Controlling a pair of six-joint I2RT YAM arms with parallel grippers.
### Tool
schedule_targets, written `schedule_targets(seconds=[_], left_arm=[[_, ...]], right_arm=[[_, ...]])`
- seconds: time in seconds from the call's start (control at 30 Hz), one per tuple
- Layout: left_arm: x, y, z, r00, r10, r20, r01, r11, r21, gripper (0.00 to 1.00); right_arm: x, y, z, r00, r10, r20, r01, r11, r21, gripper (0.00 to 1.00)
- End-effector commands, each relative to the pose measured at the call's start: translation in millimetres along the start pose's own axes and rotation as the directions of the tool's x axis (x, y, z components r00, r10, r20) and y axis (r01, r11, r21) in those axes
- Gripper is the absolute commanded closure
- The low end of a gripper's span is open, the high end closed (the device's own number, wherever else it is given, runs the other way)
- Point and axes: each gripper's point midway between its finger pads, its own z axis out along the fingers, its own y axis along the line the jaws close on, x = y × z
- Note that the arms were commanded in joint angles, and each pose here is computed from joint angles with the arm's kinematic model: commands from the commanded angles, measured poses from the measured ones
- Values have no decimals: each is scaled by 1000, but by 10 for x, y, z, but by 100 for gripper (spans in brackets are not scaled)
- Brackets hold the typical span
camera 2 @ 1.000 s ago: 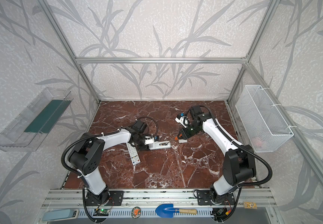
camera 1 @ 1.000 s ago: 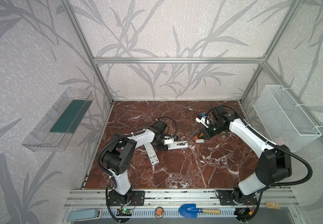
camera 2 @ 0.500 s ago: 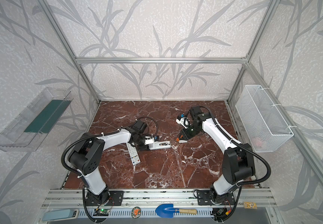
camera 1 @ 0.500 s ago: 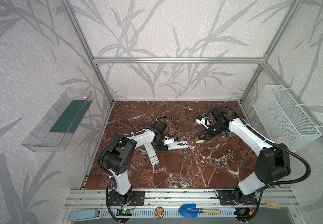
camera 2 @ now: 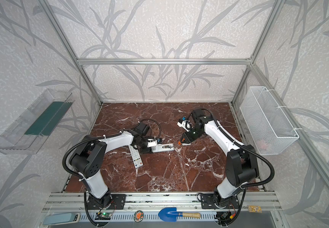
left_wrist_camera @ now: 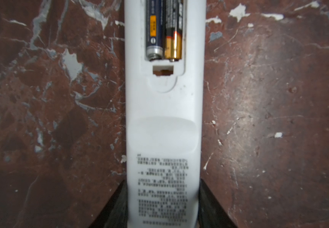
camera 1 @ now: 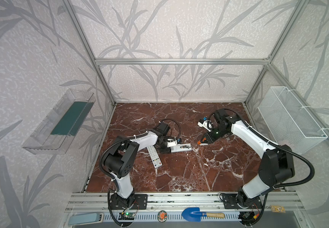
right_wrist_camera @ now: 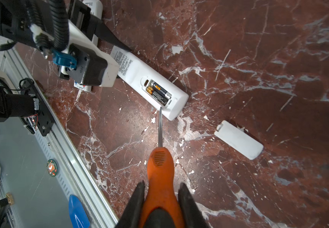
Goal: Unload the batteries from the remote control
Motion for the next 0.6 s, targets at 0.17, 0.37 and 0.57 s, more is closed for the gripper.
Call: schedule_targets(seconds=[0.17,0.37,0.57], left_arm=[[-13,-239,21,999,32,4,-32,995,90,100],[-15,-244,19,999,33,4,-33,995,90,100],[-12,-245,21,999,32,4,-32,995,91,100]], right_arm=[[105,35,103,996,-68,-58,69,997,16,100],[-85,126,-40,995,-91,28,91,996,15,100],[-222,123,-110,993,-96,66,95,995,23,100]])
